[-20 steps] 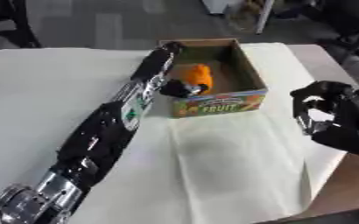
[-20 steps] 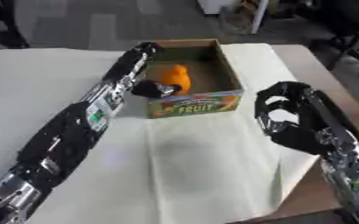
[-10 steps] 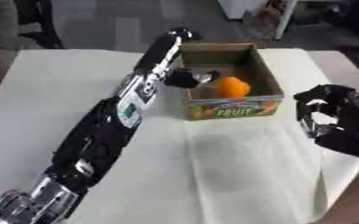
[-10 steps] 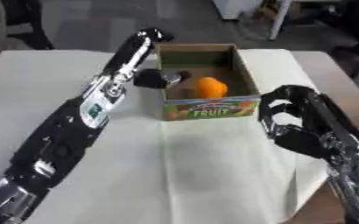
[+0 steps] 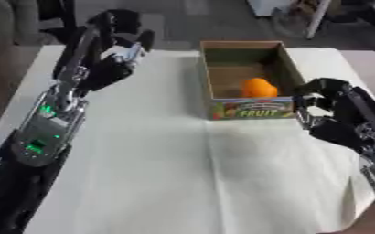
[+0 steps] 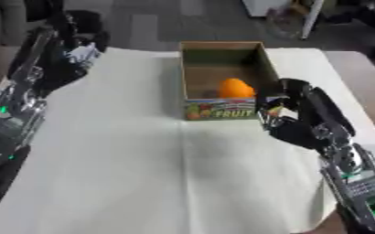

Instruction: Pick up objects on the table and place them in the box.

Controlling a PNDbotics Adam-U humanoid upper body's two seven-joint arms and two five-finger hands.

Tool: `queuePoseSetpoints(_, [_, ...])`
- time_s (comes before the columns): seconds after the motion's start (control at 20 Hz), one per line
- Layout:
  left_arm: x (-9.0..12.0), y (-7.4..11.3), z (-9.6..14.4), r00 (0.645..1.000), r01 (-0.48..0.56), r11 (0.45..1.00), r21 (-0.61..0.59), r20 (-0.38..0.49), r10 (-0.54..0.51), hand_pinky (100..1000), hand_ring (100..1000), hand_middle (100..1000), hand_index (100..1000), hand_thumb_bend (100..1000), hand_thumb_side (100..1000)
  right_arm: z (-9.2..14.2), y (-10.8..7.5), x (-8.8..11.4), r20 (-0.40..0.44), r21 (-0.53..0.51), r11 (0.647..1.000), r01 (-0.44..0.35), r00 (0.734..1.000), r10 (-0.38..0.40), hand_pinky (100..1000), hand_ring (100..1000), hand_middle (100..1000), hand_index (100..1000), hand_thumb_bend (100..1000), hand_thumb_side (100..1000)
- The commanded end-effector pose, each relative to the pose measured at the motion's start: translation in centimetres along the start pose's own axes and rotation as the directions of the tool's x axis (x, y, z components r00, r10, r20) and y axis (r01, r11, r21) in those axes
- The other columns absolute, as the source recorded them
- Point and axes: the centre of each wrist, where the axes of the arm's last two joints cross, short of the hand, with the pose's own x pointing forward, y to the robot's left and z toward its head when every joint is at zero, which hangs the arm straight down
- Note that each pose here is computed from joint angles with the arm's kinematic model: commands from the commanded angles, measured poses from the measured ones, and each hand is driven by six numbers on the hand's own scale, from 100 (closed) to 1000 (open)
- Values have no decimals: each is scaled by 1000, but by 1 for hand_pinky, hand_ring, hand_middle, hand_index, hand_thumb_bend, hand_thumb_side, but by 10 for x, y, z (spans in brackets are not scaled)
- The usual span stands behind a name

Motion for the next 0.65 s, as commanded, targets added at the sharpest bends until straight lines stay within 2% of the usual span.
queuePoseSetpoints(0.05, [8,19,13,998,-42,995,92,43,38,677,752,665,767,291,483,0,-12,6,16,-31,999,-31,999,32,613,767,541,552,100,100])
queuePoseSetpoints(0.25, [-5,21,32,998,-61,988,142,3,61,676,753,665,768,265,496,3,-15,4,8,-58,998,-25,1000,26,613,766,542,569,100,100])
queuePoseSetpoints(0.5, [-7,21,34,998,-62,987,151,-3,63,676,753,665,768,265,496,4,-15,4,7,-63,998,-23,1000,24,613,766,542,569,100,100])
queuePoseSetpoints(0.55, [-7,21,34,998,-62,987,151,-3,63,676,753,665,768,265,496,4,-15,4,7,-63,998,-23,1000,24,613,766,547,598,100,207])
queuePoseSetpoints(0.6, [-10,21,36,997,-66,985,161,-16,70,675,753,668,770,231,518,4,-16,4,9,-74,997,-20,1000,21,613,766,542,599,100,100])
queuePoseSetpoints(0.65, [-14,19,40,996,-73,983,171,-29,79,675,752,666,771,223,515,4,-17,4,10,-83,996,-19,1000,20,613,766,543,602,100,100])
